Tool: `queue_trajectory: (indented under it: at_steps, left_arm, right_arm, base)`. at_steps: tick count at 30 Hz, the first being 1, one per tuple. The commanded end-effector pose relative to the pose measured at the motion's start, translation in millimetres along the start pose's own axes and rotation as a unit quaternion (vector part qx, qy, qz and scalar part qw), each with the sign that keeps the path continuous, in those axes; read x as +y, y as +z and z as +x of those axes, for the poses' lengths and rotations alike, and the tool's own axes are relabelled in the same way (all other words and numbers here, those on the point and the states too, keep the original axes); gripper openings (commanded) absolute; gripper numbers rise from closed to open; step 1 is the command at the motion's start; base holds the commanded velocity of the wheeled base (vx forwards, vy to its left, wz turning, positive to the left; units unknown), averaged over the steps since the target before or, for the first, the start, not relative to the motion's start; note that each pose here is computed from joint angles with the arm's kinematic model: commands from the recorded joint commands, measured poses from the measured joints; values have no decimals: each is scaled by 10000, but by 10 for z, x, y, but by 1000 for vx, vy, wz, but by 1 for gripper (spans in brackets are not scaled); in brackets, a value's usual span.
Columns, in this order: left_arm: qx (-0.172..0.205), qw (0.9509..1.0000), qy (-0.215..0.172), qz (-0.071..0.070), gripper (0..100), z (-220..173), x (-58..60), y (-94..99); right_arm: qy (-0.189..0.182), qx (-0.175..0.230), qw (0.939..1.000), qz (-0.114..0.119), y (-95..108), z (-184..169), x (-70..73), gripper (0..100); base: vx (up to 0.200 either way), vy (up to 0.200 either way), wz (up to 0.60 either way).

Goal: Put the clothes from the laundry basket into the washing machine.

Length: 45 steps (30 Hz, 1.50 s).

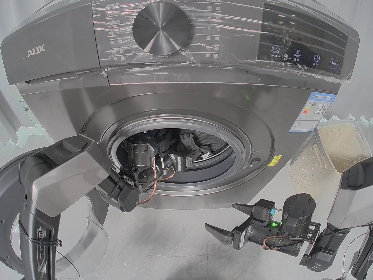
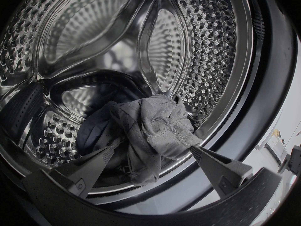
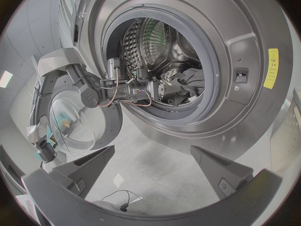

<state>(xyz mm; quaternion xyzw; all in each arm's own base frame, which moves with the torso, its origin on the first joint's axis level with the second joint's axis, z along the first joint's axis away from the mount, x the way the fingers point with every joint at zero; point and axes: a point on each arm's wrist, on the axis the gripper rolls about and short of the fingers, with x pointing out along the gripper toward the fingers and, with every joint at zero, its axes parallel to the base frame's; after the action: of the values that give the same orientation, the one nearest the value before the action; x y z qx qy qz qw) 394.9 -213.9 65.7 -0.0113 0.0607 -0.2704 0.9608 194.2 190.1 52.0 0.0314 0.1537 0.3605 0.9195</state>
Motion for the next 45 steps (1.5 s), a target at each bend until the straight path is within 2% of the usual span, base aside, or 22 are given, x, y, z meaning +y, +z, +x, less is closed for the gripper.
queue_trajectory:
  at_steps: [1,4,8,9,10,13,15,16,17,21,22,23,26,28,31,32,33,36,38,45]
  left_arm:
    - [91,10000,-23,3,100,156,-3,-217]
    - [168,9999,-20,37,100,256,10,-375]
    - [182,9998,11,53,100,360,15,-489]
    - [142,9999,32,62,0,393,25,-490]
    - [127,9999,39,61,0,400,32,-485]
    - [-242,9994,230,71,0,538,108,-332]
    - [-242,9994,230,71,0,538,108,-332]
    - [-556,9976,409,73,0,599,180,-173]
    - [-681,9965,480,81,0,618,198,-115]
    - [-1059,9915,747,77,0,690,271,35]
    - [-1059,9915,747,77,0,690,271,35]
    - [-1207,9891,839,72,0,730,309,79]
    - [-1283,9881,844,81,0,762,320,88]
    - [-1197,9892,843,102,0,789,319,-23]
    - [-1147,9896,830,240,0,812,310,-146]
    - [-1147,9896,830,240,0,812,310,-146]
    - [-1164,9892,837,310,100,817,327,-177]
    - [-1141,9895,830,311,100,810,327,-188]
    - [-1184,9892,822,251,100,793,323,-133]
    - [-1087,9908,775,213,100,599,264,9]
  right_arm:
    - [-6,19,10000,15,-9,2,-2,100]
    - [7,29,10000,20,-15,8,1,100]
    - [6,37,10000,20,-19,10,1,100]
    - [6,37,10000,20,-19,10,1,100]
    - [6,37,10000,28,-19,10,1,100]
    - [13,38,10000,18,-19,10,5,100]
    - [13,38,10000,18,-19,10,5,100]
    - [9,22,10000,20,-12,11,2,100]
    - [16,23,10000,26,-13,11,6,100]
    - [19,8,10000,18,-7,16,7,100]
    - [19,8,10000,18,-7,16,7,100]
    - [19,8,10000,18,-7,16,7,100]
    - [19,8,10000,18,-7,16,7,100]
    - [19,8,10000,18,-7,16,7,100]
    - [17,15,10000,18,-10,14,6,100]
    - [17,15,10000,18,-10,14,6,100]
    - [17,15,10000,26,-10,14,6,100]
    - [10,14,10000,28,-9,14,2,100]
    - [10,14,10000,20,-9,14,2,100]
    - [10,14,10000,28,-8,9,2,100]
  base:
    - [0,0,0]
    - [0,0,0]
    - [0,0,0]
    - [0,0,0]
    - [0,0,0]
    - [0,0,0]
    - [0,0,0]
    - [0,0,0]
    - [0,0,0]
    - [0,0,0]
    - [0,0,0]
    - [0,0,0]
    - [0,0,0]
    - [0,0,0]
    - [0,0,0]
    - [0,0,0]
    - [0,0,0]
    - [0,0,0]
    - [0,0,0]
    - [0,0,0]
